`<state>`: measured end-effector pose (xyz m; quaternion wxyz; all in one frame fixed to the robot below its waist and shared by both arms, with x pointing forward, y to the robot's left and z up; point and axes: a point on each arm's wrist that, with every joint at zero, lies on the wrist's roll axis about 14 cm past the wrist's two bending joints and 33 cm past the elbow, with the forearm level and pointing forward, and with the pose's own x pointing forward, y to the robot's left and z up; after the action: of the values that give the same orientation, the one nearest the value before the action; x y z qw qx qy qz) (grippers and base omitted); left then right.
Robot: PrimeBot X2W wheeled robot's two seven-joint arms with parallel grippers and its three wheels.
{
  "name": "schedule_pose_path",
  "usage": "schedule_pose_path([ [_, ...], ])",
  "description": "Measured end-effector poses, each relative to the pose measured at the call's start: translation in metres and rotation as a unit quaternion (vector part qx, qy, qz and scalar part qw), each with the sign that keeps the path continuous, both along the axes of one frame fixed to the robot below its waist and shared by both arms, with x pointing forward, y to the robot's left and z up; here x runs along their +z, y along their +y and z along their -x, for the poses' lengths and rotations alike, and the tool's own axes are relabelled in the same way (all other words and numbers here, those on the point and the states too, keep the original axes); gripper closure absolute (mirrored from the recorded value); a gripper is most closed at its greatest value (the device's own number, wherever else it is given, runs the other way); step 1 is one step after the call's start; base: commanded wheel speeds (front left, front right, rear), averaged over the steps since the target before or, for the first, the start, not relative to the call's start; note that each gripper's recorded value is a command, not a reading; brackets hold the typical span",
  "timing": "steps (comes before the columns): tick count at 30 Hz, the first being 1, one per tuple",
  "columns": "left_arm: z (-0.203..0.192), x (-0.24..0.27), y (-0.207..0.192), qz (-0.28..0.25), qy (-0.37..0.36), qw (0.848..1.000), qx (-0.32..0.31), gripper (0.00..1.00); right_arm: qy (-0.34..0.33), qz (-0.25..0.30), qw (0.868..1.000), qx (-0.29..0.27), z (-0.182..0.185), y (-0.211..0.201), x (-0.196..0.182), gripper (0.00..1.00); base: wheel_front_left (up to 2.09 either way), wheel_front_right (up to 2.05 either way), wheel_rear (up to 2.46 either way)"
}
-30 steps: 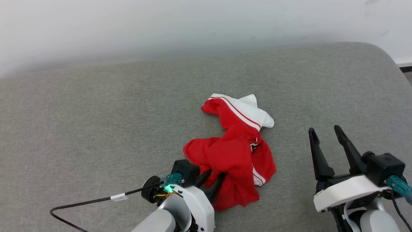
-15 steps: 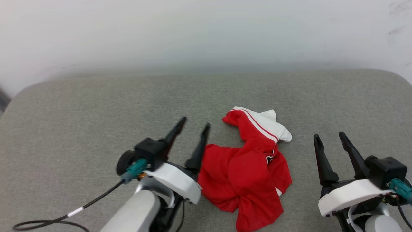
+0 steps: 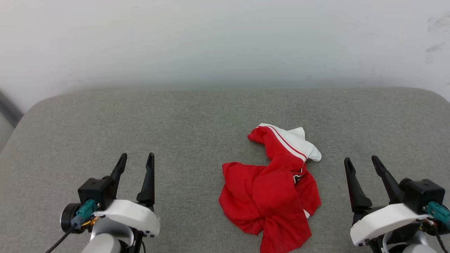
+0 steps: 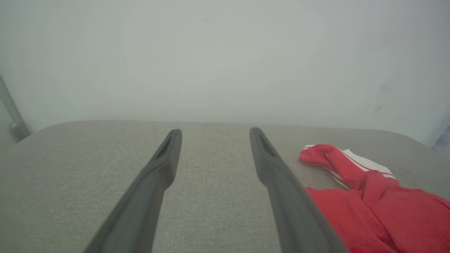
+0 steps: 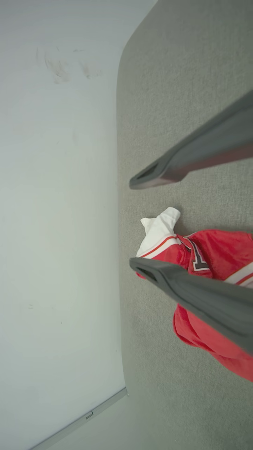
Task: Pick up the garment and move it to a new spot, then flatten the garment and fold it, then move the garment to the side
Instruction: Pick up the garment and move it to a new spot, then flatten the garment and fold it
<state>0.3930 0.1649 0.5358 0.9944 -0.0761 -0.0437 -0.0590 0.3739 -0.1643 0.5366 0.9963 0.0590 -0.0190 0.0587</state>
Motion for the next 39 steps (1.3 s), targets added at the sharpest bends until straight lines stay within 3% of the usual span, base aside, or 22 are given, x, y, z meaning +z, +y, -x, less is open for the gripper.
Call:
schedule_pose_path([
  [25,0.005,-0.010,-0.002,-0.016,0.019,1.000,-0.009,0.00,0.028,-0.003,0.999,-0.019,0.003,-0.013,-0.015,0.00,0.00,0.00,0.00],
  [33,-0.011,-0.008,-0.003,-0.008,0.010,1.000,-0.007,0.00,0.097,0.000,0.994,-0.054,-0.035,-0.037,-0.049,0.00,0.00,0.00,0.00],
  [39,-0.025,-0.012,-0.002,-0.007,0.007,1.000,-0.005,0.00,0.168,0.003,0.985,-0.045,-0.077,-0.029,-0.080,0.00,0.00,0.00,0.00],
])
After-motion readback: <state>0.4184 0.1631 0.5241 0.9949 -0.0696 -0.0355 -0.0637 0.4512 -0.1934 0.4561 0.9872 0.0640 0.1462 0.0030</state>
